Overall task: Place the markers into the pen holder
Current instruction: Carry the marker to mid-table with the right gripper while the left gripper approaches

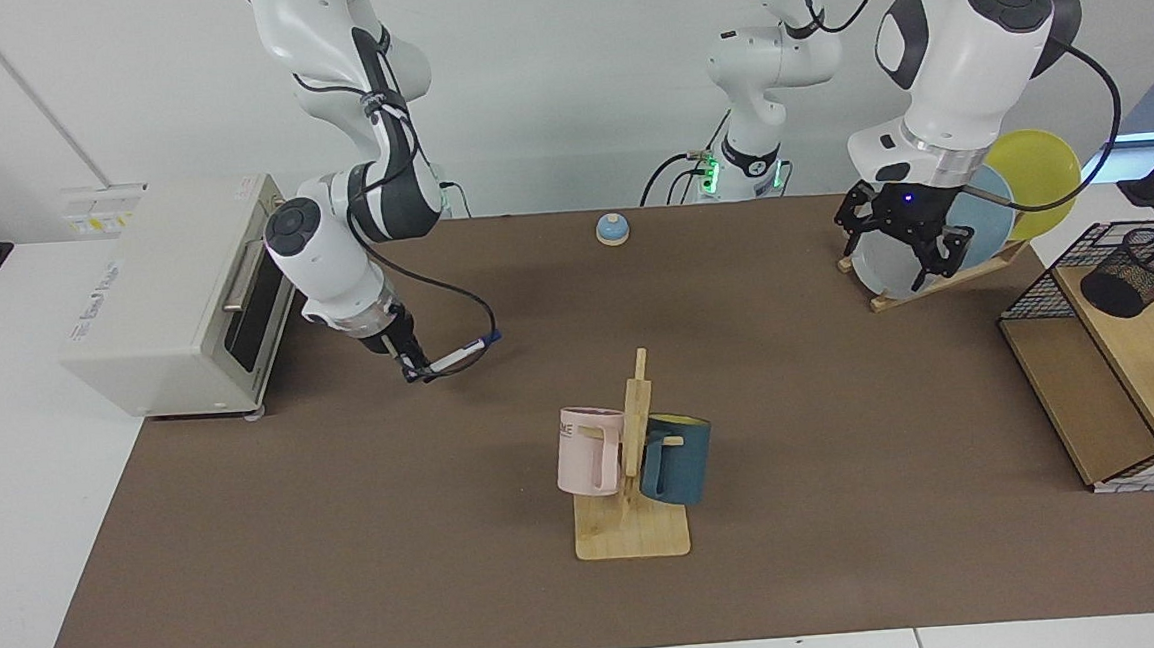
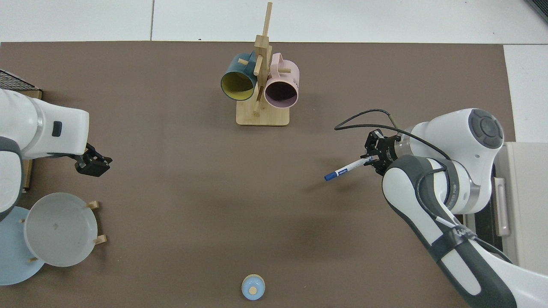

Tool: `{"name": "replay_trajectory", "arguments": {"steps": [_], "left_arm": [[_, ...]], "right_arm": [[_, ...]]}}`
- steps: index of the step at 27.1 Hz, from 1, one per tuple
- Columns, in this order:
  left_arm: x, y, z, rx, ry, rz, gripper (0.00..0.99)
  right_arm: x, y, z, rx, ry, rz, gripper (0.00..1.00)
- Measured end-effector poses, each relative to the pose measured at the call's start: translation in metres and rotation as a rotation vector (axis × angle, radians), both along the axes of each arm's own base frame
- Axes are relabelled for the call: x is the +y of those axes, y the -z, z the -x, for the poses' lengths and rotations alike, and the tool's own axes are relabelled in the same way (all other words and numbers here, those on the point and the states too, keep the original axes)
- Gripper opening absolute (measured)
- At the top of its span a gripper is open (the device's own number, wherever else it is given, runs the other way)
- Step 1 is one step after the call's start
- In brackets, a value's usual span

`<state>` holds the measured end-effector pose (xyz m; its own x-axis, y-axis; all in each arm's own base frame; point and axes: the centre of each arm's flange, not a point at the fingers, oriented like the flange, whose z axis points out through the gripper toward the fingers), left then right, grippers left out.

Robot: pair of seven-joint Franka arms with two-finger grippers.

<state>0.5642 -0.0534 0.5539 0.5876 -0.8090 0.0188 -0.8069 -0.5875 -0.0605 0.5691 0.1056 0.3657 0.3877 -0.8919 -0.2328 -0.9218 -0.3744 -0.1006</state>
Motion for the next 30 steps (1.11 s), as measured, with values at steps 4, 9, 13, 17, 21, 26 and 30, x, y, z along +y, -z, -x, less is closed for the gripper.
{"name": "replay_trajectory", "arguments": {"steps": [4,9,13,17,21,26,30], "left_arm": [[0.0,0.001,0.004,0.017,0.118,-0.008,0.991],[-0.01,0.003,0.01,0.048,0.259,-0.013,0.991],[-0.038,0.005,0.017,0.053,0.376,-0.017,0.991],[-0.068,0.003,0.023,0.051,0.47,-0.02,0.982],[-0.08,0.004,0.026,0.052,0.502,-0.019,0.991],[-0.09,0.011,0.031,0.068,0.516,0.015,0.991],[-0.103,0.018,0.04,0.084,0.527,0.063,0.991]], "right_arm": [[0.031,-0.02,-0.001,-0.019,0.017,-0.061,0.17],[0.074,-0.038,0.003,-0.006,0.074,-0.168,0.17],[0.114,-0.052,0.01,0.03,0.137,-0.294,0.17],[0.147,-0.067,0.017,0.059,0.174,-0.376,0.17],[0.171,-0.078,0.023,0.074,0.21,-0.417,0.17],[0.203,-0.084,0.035,0.08,0.261,-0.43,0.17],[0.228,-0.089,0.047,0.08,0.302,-0.439,0.17]]}}
